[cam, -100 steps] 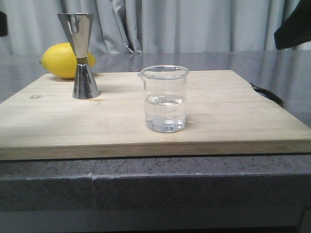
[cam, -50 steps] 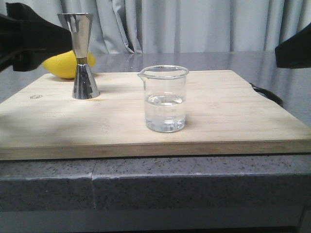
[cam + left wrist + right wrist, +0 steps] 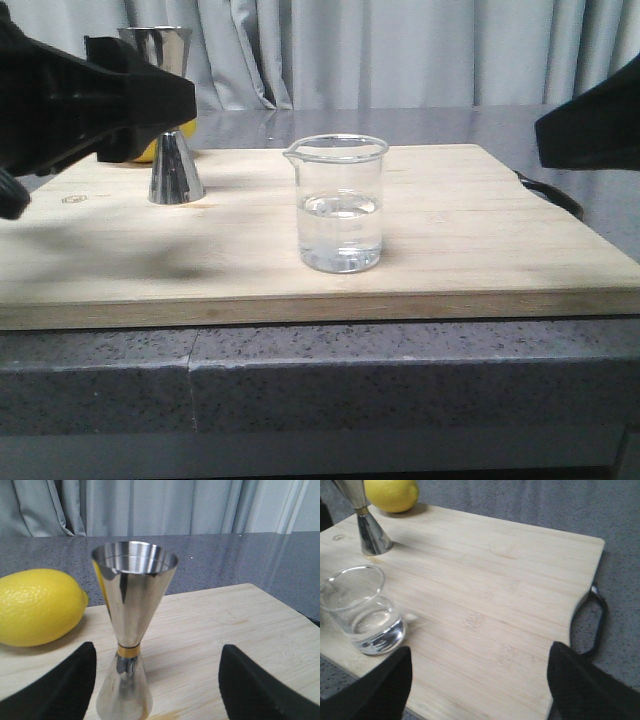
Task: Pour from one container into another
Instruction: 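Reach the left gripper to the steel jigger and grasp its waist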
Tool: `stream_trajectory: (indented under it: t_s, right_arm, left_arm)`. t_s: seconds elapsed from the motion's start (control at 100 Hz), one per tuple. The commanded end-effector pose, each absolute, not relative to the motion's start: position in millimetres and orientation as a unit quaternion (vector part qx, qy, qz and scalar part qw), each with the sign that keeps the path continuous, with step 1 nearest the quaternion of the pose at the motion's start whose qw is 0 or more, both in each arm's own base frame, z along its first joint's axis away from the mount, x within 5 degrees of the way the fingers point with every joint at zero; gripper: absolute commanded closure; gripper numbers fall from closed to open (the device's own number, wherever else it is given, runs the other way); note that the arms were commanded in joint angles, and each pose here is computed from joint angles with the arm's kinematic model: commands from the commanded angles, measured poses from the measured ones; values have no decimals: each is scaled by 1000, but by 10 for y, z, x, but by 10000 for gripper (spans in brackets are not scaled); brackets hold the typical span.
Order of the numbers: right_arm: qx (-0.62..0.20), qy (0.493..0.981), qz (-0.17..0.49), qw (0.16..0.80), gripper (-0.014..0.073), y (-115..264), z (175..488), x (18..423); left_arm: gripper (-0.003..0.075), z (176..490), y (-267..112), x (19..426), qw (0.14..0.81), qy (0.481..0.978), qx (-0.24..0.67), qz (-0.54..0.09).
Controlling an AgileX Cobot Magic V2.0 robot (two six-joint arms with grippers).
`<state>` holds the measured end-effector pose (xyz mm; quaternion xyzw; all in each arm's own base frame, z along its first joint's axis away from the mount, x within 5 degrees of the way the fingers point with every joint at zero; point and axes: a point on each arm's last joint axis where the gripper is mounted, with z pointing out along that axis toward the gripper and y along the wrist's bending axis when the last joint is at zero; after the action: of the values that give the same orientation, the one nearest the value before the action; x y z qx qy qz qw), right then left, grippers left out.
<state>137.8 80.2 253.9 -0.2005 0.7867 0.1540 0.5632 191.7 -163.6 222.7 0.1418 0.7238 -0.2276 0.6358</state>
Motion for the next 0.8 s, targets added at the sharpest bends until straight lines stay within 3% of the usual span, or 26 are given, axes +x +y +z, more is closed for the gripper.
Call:
stream_trajectory:
  t_s: [0.0, 0.79]
  right_arm:
    - [-199, 761, 155, 598, 91, 820, 2677, 1391]
    - [-199, 758, 156, 600, 92, 824, 2683, 1390]
  left_arm:
    - [250, 2425, -1669, 1985, 680, 681, 123, -243]
    - [263, 2354, -1682, 2299, 668, 685, 133, -257]
